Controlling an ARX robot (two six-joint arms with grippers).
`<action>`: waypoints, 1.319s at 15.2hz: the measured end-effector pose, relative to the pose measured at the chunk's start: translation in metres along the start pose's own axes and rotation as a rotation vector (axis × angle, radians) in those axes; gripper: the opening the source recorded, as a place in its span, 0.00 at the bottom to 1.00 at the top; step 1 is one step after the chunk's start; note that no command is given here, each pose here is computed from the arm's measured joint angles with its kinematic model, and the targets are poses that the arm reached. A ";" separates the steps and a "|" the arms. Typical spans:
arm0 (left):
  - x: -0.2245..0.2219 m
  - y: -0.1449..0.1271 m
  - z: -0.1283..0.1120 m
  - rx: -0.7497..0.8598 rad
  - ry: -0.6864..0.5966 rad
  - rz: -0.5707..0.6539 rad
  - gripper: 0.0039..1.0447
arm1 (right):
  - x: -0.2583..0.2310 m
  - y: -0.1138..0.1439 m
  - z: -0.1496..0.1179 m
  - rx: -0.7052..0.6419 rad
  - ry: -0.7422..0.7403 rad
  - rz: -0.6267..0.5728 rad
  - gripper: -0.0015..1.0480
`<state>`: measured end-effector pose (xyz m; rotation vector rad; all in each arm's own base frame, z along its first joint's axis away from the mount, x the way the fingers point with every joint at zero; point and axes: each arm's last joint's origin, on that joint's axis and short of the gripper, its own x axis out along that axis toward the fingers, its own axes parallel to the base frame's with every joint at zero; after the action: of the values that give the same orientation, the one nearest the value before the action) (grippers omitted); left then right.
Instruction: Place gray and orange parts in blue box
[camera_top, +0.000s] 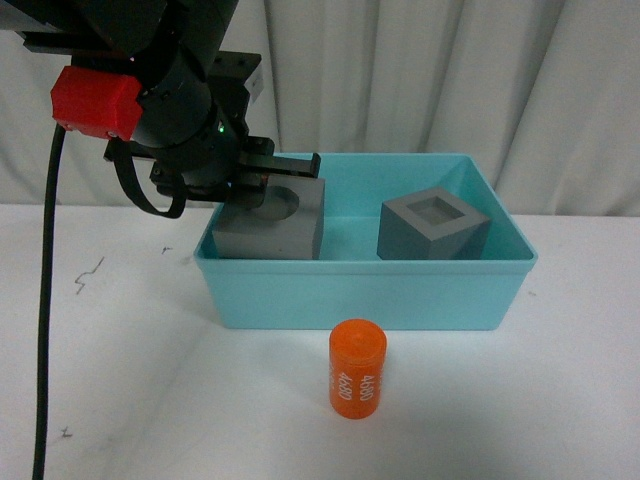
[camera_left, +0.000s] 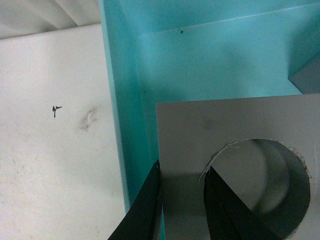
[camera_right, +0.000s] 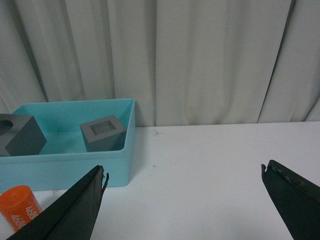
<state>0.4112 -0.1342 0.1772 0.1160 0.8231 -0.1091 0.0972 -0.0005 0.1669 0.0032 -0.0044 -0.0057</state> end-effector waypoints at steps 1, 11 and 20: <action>0.000 -0.001 -0.001 0.004 0.007 -0.002 0.17 | 0.000 0.000 0.000 0.000 0.000 0.000 0.94; -0.081 -0.006 0.034 0.008 -0.339 -0.097 0.94 | 0.000 0.000 0.000 0.000 0.000 0.000 0.94; -0.162 0.056 -0.094 -0.132 -0.832 0.105 0.23 | 0.000 0.000 0.000 0.000 0.000 0.000 0.94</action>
<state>0.2416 -0.0570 0.2363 -0.0163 -0.0076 0.0026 0.0972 -0.0005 0.1670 0.0032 -0.0048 -0.0057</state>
